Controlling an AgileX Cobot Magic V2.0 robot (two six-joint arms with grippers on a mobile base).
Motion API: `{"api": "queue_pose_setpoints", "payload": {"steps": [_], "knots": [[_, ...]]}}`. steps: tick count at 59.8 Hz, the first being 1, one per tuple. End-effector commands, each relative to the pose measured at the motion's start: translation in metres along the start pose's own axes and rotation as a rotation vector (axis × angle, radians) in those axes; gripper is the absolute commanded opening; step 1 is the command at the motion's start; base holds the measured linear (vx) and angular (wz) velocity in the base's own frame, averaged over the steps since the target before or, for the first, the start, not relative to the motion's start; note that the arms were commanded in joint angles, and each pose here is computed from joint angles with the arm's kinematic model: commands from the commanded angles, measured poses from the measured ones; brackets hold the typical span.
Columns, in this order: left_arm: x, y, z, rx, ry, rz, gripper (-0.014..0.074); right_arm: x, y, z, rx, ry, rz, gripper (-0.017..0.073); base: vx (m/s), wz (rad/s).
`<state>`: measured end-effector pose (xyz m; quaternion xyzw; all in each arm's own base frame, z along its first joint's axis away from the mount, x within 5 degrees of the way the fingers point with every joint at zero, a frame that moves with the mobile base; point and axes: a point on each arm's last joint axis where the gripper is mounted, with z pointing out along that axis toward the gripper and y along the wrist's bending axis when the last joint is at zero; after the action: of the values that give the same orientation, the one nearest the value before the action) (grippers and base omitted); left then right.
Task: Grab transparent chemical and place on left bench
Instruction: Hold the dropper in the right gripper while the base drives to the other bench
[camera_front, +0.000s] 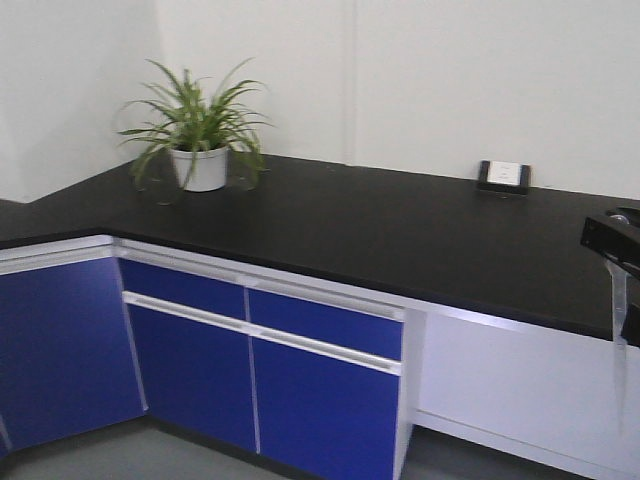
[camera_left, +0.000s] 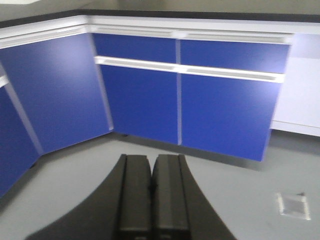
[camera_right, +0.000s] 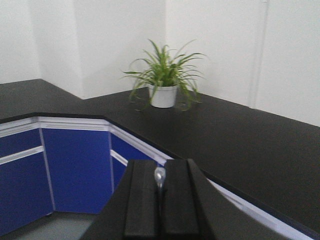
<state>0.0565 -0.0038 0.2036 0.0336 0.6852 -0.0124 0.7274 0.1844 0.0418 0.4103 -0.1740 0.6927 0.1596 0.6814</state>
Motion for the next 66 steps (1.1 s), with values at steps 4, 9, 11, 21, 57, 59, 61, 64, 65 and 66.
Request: {"api": "queue_pose_setpoints", "payload": {"steps": [4, 9, 11, 21, 57, 59, 61, 64, 65, 66], "knots": [[-0.0028, 0.0001, -0.0013, -0.002, -0.081, -0.009, -0.0003, -0.0103, -0.0012, -0.0043, 0.030, -0.033, -0.024, -0.0003, -0.30, 0.77], [-0.0028, 0.0001, -0.0013, -0.002, -0.081, -0.009, -0.0003, -0.0103, -0.0012, -0.0043, 0.030, -0.033, -0.024, -0.0003, -0.28, 0.81], [-0.0028, 0.0001, -0.0013, -0.002, -0.081, -0.009, -0.0003, -0.0103, -0.0012, -0.0043, 0.030, -0.033, -0.024, -0.0003, -0.27, 0.83], [-0.0028, 0.0001, -0.0013, -0.002, -0.081, -0.009, -0.0003, -0.0103, -0.0012, -0.0043, 0.030, -0.033, -0.024, -0.0003, -0.26, 0.82], [-0.0028, 0.0001, -0.0013, -0.002, -0.081, -0.009, -0.0003, -0.0103, -0.0013, -0.0043, 0.031, -0.033, -0.024, -0.0003, -0.18, 0.66], [-0.0028, 0.0001, -0.0013, -0.002, -0.081, -0.009, -0.0003, -0.0103, -0.0013, -0.0043, 0.031, -0.033, -0.024, -0.0003, -0.07, 0.58], [-0.0028, 0.0001, -0.0013, -0.002, -0.081, -0.009, -0.0003, -0.0103, -0.0013, -0.0043, 0.031, -0.033, -0.024, -0.0003, -0.05, 0.58], [-0.0028, 0.0001, -0.0013, -0.002, -0.081, -0.009, -0.0003, -0.0103, -0.0013, -0.0043, 0.031, -0.033, -0.024, -0.0003, -0.03, 0.58], [-0.0028, 0.0001, -0.0013, -0.002, -0.081, -0.009, -0.0003, -0.0103, -0.0013, -0.0043, 0.031, -0.033, -0.024, -0.0003, -0.01, 0.58], [-0.0028, 0.0001, -0.0013, -0.002, -0.081, -0.009, -0.0003, -0.0103, -0.0013, -0.0043, 0.031, -0.033, -0.024, -0.0003, -0.01, 0.60]]}}
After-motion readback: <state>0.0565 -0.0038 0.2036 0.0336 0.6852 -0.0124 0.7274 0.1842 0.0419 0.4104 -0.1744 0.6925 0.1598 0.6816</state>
